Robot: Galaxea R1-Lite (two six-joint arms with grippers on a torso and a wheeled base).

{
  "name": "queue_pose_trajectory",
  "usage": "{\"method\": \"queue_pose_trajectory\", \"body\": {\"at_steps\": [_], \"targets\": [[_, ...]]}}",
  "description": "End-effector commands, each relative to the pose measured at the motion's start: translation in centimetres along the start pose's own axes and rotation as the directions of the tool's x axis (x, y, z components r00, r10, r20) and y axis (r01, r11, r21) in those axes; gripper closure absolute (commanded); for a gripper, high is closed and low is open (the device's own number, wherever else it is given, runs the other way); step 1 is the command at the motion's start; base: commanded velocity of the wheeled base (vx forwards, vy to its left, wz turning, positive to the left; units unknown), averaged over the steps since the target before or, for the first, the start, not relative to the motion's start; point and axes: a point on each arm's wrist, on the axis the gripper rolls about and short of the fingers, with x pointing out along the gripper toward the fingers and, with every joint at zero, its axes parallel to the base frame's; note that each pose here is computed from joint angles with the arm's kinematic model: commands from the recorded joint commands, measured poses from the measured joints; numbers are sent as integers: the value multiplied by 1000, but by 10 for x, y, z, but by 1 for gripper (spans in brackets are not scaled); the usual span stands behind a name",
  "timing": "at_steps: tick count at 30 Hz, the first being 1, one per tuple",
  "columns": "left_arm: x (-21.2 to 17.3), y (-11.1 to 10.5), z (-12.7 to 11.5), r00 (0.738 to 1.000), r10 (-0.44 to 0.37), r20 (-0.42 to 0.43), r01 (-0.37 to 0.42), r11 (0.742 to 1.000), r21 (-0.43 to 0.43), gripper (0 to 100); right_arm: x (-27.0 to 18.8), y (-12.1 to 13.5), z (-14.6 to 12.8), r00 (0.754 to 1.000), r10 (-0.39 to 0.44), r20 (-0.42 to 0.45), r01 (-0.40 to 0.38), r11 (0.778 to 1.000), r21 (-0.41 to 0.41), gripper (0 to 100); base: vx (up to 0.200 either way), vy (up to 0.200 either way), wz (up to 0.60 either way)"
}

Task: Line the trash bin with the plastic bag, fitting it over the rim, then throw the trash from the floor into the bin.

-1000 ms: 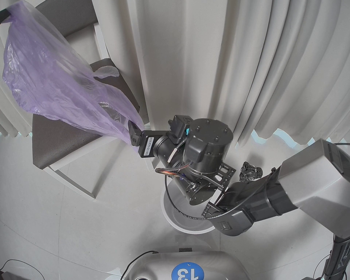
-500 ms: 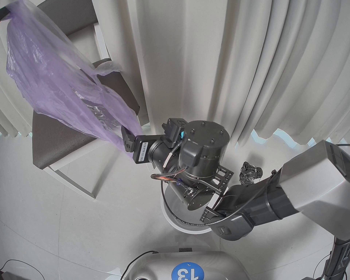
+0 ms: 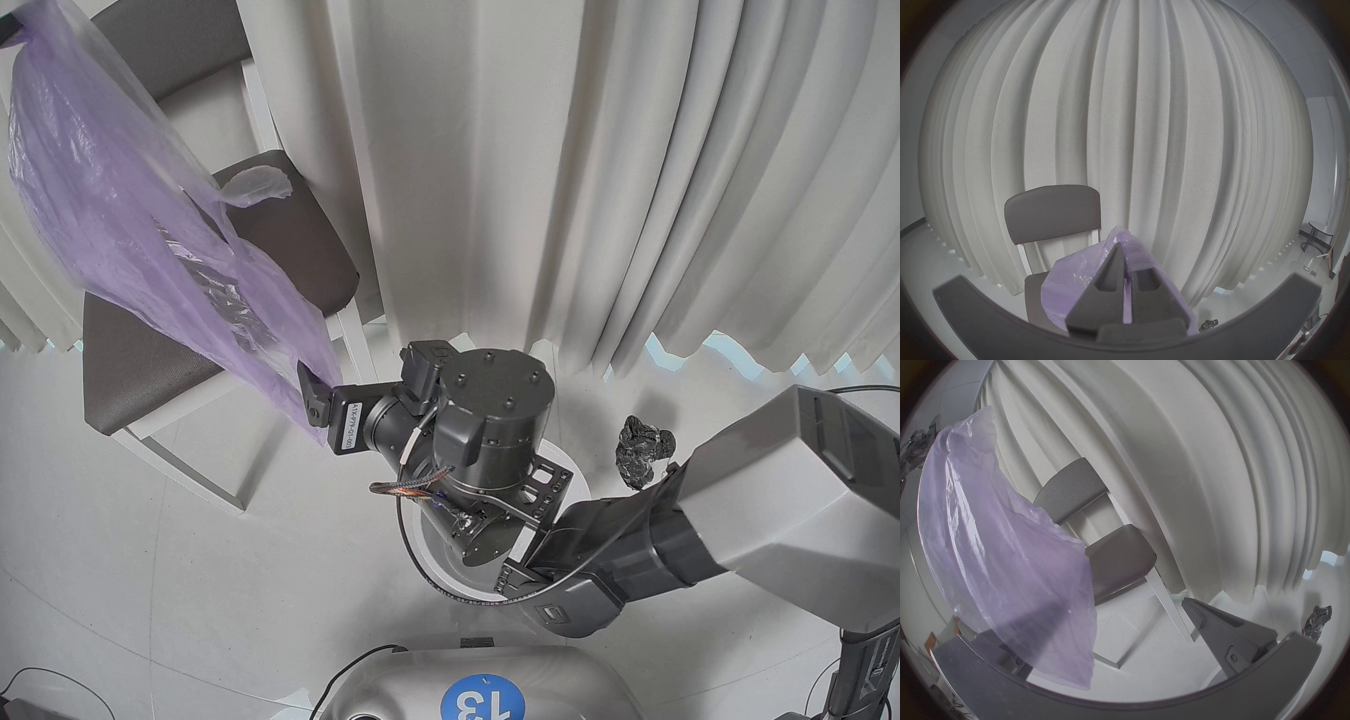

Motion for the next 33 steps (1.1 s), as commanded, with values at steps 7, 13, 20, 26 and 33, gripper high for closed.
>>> {"method": "queue_pose_trajectory", "body": {"at_steps": [7, 13, 20, 26, 33], "targets": [[-3, 2, 2, 1000, 0, 9, 0, 1000, -6, 100, 4, -1, -25, 1000, 0, -28, -1, 1000, -9, 0, 0, 0, 0], [-4, 2, 3, 1000, 1, 12, -1, 1000, -7, 100, 4, 3, -34, 999, 8, -43, -8, 1000, -13, 0, 0, 0, 0], [-7, 4, 4, 1000, 3, 17, -3, 1000, -9, 100, -4, 9, -37, 998, 27, -54, -27, 1000, -14, 0, 0, 0, 0], [-8, 4, 4, 1000, 3, 20, -3, 1000, -12, 100, -7, 10, -47, 997, 30, -72, -31, 999, -20, 0, 0, 0, 0], [-8, 4, 4, 1000, 5, 20, -5, 1000, -11, 100, -7, 13, -51, 996, 37, -75, -38, 999, -18, 0, 0, 0, 0]]}}
